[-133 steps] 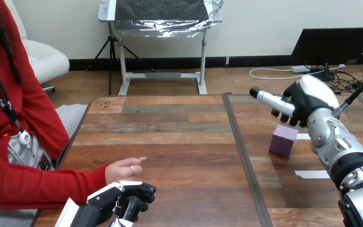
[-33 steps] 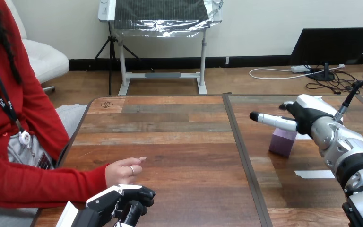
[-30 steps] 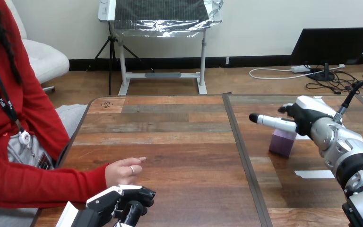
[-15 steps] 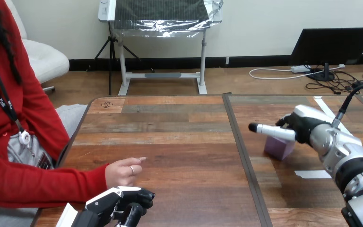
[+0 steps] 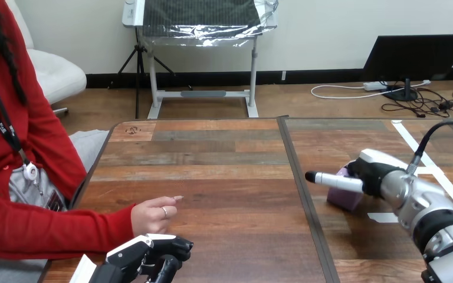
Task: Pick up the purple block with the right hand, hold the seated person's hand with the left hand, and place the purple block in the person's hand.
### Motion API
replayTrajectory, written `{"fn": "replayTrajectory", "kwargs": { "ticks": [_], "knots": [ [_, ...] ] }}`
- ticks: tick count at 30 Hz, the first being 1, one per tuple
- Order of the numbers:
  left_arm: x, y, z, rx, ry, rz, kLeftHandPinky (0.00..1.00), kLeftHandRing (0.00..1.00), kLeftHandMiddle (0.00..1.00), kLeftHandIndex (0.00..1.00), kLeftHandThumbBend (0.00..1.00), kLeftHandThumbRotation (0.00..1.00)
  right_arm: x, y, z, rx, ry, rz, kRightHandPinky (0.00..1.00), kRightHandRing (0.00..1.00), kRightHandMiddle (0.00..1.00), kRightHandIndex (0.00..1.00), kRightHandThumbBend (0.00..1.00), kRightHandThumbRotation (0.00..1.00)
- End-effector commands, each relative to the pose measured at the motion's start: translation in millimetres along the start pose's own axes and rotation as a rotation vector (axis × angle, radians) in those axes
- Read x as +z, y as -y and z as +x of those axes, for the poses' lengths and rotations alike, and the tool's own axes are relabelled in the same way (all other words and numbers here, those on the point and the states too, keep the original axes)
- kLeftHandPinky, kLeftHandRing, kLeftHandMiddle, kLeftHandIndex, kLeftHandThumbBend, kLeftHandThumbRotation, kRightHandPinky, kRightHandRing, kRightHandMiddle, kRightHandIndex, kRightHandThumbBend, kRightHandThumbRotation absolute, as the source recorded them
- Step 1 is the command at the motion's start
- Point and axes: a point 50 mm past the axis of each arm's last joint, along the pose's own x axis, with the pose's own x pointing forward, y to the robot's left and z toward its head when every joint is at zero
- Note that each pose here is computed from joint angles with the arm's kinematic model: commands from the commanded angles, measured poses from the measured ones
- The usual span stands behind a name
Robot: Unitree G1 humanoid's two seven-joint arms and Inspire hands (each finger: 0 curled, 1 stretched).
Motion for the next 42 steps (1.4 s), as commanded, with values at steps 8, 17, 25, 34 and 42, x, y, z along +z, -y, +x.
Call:
{"fn": "replayTrajectory", "kwargs": {
  "ticks": [8, 17, 25, 34, 42],
  "knots": [
    [13.0, -6.0, 9.1, 0.008, 0.080, 0.033, 0.58, 0.65, 0.66, 0.64, 0.35, 0.83, 12.4, -0.3, 0.5, -0.002, 0.033, 0.001, 0.78, 0.87, 0.89, 0.90, 0.89, 1.00],
    [12.2, -6.2, 9.3, 0.009, 0.075, 0.029, 0.59, 0.65, 0.66, 0.64, 0.35, 0.83, 12.1, -0.1, 0.4, -0.017, 0.043, 0.010, 0.83, 0.89, 0.91, 0.91, 0.89, 1.00],
    [11.5, -5.8, 9.8, 0.008, 0.074, 0.026, 0.59, 0.65, 0.66, 0.64, 0.35, 0.83, 12.1, 3.9, 0.0, -0.033, 0.049, -0.001, 0.77, 0.85, 0.86, 0.87, 0.89, 1.00],
    [11.6, -5.2, 11.2, 0.008, 0.079, 0.031, 0.58, 0.65, 0.66, 0.64, 0.35, 0.83, 13.2, 9.2, -0.5, -0.048, 0.053, -0.020, 0.82, 0.88, 0.89, 0.89, 0.91, 0.97],
    [11.6, -4.7, 12.3, 0.010, 0.082, 0.031, 0.58, 0.65, 0.66, 0.64, 0.36, 0.83, 15.4, 14.1, -1.0, -0.046, 0.054, -0.007, 0.84, 0.90, 0.91, 0.90, 0.89, 0.79]
  ]
}}
